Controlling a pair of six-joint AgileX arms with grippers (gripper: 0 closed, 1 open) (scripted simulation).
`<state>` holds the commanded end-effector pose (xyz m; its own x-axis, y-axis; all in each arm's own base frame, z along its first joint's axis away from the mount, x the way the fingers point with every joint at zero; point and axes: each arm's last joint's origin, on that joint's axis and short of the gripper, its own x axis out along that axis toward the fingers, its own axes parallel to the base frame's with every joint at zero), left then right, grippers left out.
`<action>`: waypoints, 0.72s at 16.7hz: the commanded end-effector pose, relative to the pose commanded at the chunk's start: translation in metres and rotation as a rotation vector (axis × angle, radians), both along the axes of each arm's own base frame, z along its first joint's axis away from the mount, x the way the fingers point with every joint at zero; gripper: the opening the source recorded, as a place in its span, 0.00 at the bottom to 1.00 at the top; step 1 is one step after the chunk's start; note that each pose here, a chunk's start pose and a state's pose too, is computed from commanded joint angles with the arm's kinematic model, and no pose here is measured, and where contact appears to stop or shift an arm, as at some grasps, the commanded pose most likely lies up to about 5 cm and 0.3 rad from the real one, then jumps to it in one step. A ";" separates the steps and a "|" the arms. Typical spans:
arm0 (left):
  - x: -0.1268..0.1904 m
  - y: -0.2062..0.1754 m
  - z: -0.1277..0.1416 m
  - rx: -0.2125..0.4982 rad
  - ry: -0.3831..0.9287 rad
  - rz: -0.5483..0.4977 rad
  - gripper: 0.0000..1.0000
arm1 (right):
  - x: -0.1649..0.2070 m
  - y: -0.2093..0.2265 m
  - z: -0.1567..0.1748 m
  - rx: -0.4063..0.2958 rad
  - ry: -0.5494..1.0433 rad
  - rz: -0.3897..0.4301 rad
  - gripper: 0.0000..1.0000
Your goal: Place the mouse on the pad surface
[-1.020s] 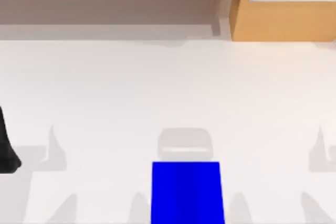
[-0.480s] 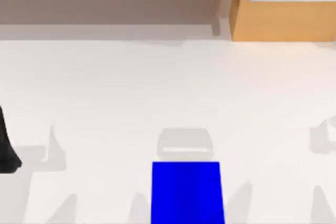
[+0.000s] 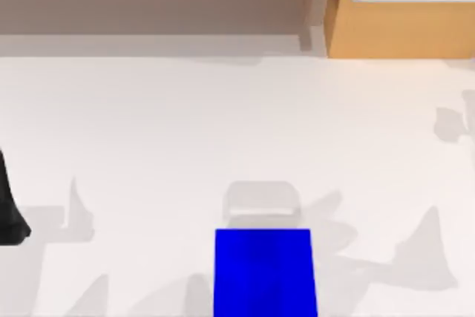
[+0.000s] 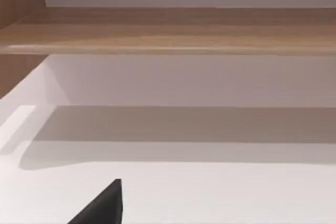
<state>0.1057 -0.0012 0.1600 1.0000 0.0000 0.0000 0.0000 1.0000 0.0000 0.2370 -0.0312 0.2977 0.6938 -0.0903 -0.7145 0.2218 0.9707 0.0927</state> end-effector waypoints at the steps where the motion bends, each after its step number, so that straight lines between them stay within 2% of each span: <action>1: 0.000 0.000 0.000 0.000 0.000 0.000 1.00 | 0.009 -0.004 0.002 -0.002 0.044 -0.013 1.00; 6: 0.000 0.000 0.000 0.000 0.000 0.000 1.00 | 0.078 -0.026 -0.010 0.025 0.303 -0.076 1.00; 12: 0.000 0.000 0.000 0.000 0.000 0.000 1.00 | 0.165 -0.065 -0.075 0.141 0.668 -0.179 1.00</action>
